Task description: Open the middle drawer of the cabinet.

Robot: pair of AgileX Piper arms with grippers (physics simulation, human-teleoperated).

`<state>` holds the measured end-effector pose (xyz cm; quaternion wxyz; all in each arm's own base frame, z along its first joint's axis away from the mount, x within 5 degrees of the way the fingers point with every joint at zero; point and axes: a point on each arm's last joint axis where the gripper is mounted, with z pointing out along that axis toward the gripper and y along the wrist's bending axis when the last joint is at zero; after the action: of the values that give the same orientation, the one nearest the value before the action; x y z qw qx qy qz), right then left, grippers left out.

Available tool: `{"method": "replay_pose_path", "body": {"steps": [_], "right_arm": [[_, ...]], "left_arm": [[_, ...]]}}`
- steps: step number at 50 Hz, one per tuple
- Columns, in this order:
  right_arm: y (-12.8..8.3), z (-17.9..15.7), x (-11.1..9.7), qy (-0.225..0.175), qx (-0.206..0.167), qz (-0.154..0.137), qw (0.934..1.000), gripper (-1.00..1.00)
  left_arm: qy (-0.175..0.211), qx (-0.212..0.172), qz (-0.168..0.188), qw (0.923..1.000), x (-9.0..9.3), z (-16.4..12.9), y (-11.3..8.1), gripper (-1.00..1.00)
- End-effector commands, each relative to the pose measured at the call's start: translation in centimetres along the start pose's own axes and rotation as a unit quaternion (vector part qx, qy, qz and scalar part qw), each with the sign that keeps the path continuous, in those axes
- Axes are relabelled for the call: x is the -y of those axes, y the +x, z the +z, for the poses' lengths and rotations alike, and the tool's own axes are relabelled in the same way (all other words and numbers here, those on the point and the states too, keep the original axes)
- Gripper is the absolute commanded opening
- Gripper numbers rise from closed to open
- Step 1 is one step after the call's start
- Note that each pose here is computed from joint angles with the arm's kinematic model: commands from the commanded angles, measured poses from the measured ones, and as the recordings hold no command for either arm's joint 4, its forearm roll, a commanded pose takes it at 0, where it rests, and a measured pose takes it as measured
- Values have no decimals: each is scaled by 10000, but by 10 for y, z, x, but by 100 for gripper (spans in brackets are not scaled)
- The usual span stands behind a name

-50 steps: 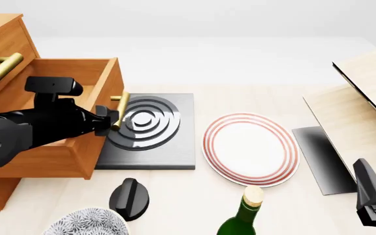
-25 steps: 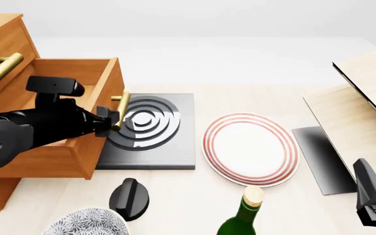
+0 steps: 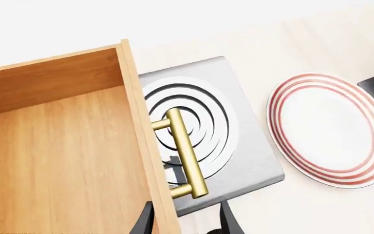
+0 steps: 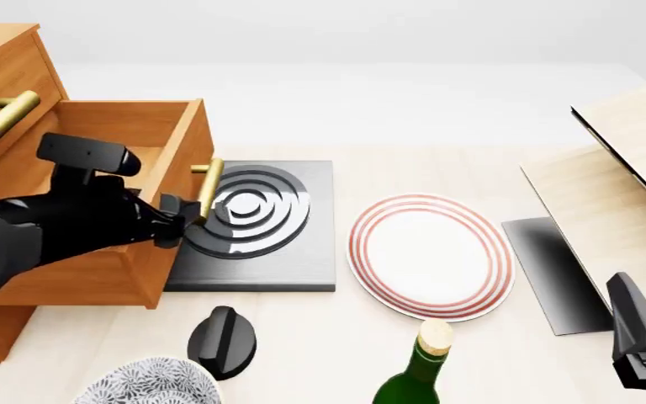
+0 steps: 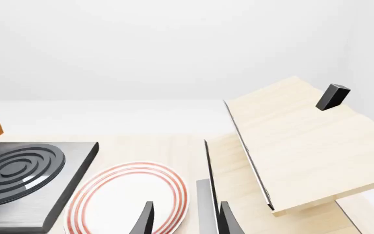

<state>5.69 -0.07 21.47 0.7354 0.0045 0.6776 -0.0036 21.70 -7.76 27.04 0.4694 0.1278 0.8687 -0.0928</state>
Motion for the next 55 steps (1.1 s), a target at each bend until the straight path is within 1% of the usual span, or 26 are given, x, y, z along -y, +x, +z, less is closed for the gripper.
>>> {"method": "replay_pose_path", "body": {"steps": [1, 32, 47, 55], "right_arm": [[0, 0, 0, -18, 6, -3, 10000, 100], [0, 0, 0, -18, 4, -6, 10000, 100], [0, 0, 0, -17, 5, -4, 10000, 100], [0, 0, 0, -17, 5, -5, 10000, 100]], "left_arm": [[54, 95, 73, 9999, 2, -13, -2, 100], [68, 356, 151, 9992, 3, -36, -12, 100], [36, 556, 185, 9983, 1, -54, -14, 100], [35, 700, 115, 9975, 1, -68, -15, 100]]}}
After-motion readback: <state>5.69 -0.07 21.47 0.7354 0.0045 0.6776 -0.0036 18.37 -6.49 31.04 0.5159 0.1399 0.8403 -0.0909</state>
